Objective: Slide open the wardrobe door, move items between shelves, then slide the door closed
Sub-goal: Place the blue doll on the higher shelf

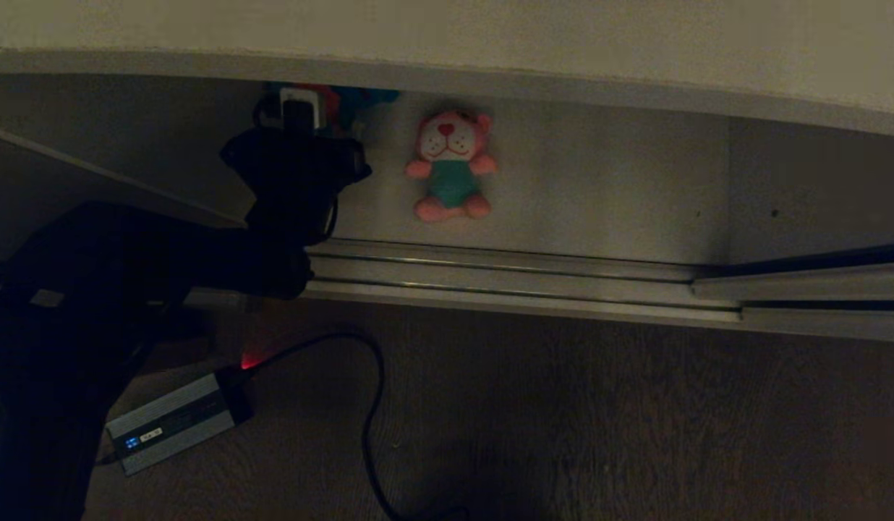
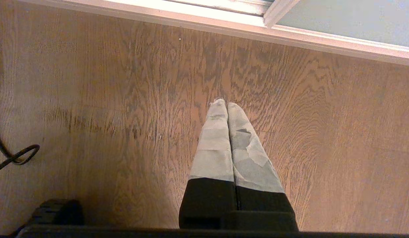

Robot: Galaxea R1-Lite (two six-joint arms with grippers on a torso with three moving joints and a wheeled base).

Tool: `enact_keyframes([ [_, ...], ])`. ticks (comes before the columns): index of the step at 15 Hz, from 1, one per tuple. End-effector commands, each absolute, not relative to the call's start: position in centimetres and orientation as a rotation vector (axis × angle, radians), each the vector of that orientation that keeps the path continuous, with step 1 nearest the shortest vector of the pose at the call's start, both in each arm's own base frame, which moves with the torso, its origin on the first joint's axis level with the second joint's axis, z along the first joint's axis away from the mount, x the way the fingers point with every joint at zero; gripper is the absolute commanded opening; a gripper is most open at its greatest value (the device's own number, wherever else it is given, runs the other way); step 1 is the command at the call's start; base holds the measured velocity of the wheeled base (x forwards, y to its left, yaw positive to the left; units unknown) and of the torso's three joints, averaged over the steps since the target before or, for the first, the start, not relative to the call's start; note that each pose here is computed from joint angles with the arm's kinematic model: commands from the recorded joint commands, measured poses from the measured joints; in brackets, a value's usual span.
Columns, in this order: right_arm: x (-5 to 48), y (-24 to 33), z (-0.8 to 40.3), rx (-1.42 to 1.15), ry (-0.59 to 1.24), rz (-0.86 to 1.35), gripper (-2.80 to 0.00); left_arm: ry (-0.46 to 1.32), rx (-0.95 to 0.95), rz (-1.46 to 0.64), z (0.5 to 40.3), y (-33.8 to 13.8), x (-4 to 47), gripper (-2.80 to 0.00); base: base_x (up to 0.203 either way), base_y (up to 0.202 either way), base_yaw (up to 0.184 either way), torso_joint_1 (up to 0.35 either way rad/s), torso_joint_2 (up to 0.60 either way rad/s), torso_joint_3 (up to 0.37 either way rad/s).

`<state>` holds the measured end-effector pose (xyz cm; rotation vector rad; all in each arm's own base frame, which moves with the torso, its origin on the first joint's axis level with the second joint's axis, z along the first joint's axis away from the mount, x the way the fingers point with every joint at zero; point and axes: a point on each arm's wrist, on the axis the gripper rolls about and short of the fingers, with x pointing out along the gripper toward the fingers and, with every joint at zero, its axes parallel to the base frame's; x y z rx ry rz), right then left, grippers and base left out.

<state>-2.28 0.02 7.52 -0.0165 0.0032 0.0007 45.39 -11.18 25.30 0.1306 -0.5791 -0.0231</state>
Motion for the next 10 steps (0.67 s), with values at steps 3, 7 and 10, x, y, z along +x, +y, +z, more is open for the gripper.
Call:
enact_keyframes([
  [3, -2.3, 0.0, 7.4, -0.017, 0.006, 0.002, -2.80, -0.651, 0.273, -0.030, 27.1, -10.0, 45.3, 0.00, 0.000, 0.000, 0.000, 0.000, 0.00, 0.000],
  [7, -2.3, 0.0, 7.4, -0.017, 0.005, 0.002, -2.80, -0.644, 0.345, -0.023, 27.3, -9.9, 45.6, 0.00, 0.000, 0.000, 0.000, 0.000, 0.00, 0.000],
  [10, -2.3, 0.0, 7.4, -0.017, 0.006, 0.002, -2.80, -0.636, 0.395, 0.000, 27.2, -10.0, 45.6, 0.00, 0.000, 0.000, 0.000, 0.000, 0.00, 0.000],
])
